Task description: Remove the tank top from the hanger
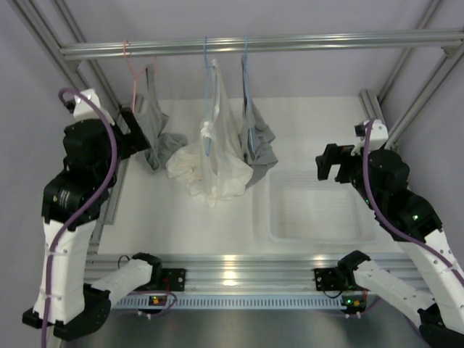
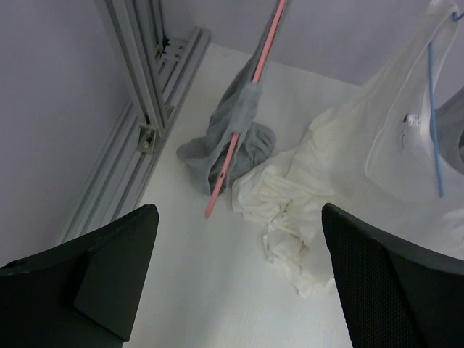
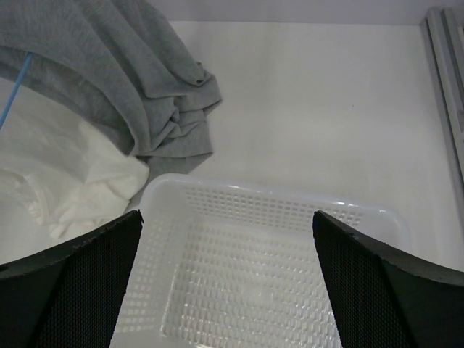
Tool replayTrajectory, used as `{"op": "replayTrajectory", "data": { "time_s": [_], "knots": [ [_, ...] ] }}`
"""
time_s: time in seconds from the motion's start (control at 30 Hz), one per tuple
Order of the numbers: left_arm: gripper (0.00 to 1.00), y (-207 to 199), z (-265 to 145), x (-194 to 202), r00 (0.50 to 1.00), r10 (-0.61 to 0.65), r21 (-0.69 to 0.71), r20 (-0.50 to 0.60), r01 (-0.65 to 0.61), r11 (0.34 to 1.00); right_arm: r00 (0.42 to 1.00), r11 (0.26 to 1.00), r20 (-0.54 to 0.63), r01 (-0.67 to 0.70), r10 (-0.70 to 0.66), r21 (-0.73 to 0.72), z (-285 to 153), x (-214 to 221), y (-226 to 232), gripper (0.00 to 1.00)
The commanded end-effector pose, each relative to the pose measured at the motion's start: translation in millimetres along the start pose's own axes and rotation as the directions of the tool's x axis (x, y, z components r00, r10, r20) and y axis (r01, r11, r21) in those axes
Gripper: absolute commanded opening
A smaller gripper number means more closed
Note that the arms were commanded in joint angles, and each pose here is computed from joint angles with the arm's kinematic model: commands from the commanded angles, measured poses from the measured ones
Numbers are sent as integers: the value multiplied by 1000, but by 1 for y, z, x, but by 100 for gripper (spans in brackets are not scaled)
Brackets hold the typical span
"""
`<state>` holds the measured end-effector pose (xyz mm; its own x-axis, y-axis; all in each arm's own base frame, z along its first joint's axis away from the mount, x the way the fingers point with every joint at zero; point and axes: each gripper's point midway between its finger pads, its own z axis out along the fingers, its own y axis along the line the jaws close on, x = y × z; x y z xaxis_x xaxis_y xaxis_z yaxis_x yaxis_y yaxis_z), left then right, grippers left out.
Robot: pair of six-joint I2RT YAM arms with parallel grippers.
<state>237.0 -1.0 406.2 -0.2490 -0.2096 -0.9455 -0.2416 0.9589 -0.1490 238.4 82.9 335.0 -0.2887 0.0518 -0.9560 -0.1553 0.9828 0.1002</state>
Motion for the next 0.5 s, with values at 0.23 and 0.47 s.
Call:
{"op": "replayTrajectory", "data": {
  "time_s": [0.23, 0.47],
  "knots": [
    [99, -41, 119, -74, 991, 134, -79, -16, -135, 988, 999, 990, -35, 5, -10, -139, -1, 3, 27, 99],
    [91, -26, 155, -91, 992, 125, -79, -12, -125, 989, 999, 981, -47, 12, -22, -195, 0, 5, 38, 99]
  ]
}}
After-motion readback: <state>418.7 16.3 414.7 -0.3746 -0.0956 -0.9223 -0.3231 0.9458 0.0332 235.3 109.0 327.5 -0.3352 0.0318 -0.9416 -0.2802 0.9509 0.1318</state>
